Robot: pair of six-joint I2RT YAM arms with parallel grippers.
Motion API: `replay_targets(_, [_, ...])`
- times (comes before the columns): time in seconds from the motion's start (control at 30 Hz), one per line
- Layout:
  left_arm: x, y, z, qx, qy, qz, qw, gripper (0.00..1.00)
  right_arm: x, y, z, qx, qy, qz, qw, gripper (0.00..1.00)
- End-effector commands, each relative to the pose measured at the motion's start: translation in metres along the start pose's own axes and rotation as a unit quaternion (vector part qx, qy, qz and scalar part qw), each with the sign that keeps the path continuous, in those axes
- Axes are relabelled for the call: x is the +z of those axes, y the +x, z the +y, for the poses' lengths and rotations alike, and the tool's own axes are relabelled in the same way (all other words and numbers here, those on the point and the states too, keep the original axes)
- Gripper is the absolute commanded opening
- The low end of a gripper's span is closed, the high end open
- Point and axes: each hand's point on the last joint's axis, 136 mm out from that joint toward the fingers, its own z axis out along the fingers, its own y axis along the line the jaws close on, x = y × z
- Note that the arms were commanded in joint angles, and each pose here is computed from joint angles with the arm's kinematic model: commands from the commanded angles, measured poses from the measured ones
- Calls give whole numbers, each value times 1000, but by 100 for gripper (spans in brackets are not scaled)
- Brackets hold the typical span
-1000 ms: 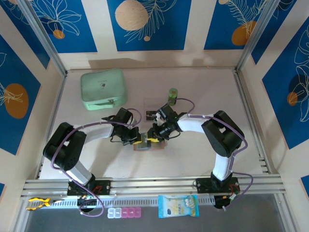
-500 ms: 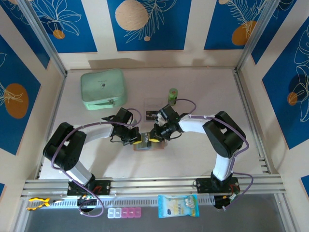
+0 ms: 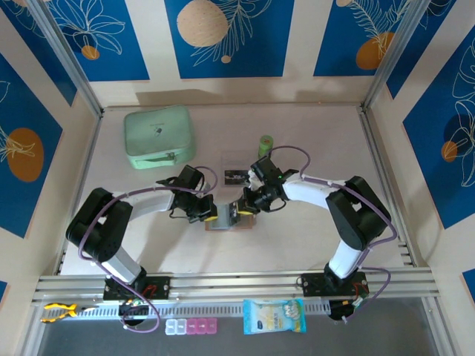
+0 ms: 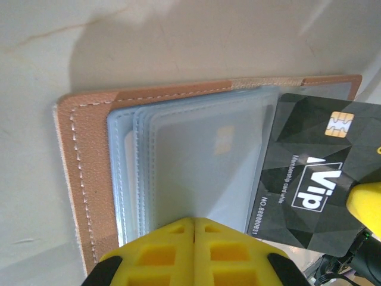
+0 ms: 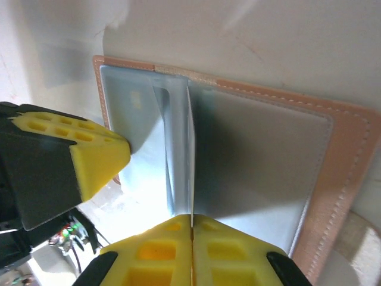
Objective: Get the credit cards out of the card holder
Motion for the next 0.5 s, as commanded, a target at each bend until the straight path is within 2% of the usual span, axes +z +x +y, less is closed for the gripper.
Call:
replay_targets(0.0, [-8,-6,-12,8,9,-15,1000,5,-16,1,-3,-39,33,-4,999,8])
replay_targets(0.27, [-26,-17,-22,26,20,-55,998,7,-34,-2,4,-172,70,9,983,7])
replay_targets(0.37, [-34,-20,-21,28,21,-73,997,7,-44,-6,1,-237,106,14,965,5])
replay_targets(0.47, [-39,-23,-18,24,21,-84,996,8,-56,-16,-7,-304,173,11,937,4])
